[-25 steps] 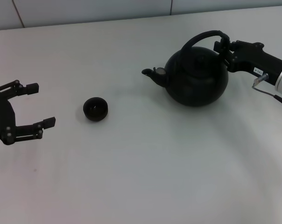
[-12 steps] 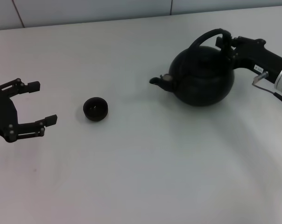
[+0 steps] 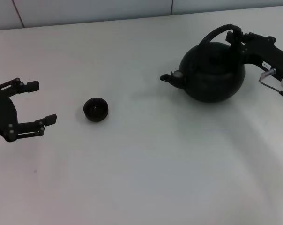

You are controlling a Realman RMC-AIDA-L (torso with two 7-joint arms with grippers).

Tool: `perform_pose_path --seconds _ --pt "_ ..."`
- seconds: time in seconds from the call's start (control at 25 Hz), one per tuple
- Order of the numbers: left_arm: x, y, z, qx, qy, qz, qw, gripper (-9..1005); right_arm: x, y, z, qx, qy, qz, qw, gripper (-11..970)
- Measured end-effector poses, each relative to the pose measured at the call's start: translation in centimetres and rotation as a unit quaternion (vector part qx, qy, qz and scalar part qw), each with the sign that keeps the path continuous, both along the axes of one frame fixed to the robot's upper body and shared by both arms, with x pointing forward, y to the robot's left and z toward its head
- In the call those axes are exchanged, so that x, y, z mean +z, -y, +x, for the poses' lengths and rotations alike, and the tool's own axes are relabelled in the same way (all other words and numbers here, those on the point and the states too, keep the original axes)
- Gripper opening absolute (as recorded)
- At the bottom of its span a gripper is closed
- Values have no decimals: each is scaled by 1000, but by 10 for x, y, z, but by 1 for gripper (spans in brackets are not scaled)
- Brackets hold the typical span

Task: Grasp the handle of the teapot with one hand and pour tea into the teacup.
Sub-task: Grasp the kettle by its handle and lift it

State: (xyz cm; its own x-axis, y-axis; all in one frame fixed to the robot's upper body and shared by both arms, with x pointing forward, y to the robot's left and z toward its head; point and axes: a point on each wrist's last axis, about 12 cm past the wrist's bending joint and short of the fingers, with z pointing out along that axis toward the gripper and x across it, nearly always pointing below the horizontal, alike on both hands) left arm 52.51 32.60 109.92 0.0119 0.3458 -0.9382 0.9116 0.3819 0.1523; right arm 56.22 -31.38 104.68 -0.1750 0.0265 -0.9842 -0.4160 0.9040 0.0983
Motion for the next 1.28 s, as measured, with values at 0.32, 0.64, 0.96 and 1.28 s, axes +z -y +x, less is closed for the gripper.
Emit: perform_pose_path --seconds 0.32,0.64,0.96,1.28 --pt "-2 2 3 -4 -4 17 1000 868 -1 -4 3 4 -5 3 1000 134" --pt "0 1 4 -2 3 18 1000 867 4 -8 3 14 13 20 1000 130" --pt "0 -1 3 3 7 19 1000 867 16 -11 6 28 43 38 998 131" --pt "0 -2 3 5 8 16 1000 867 26 -23 19 47 57 39 997 130"
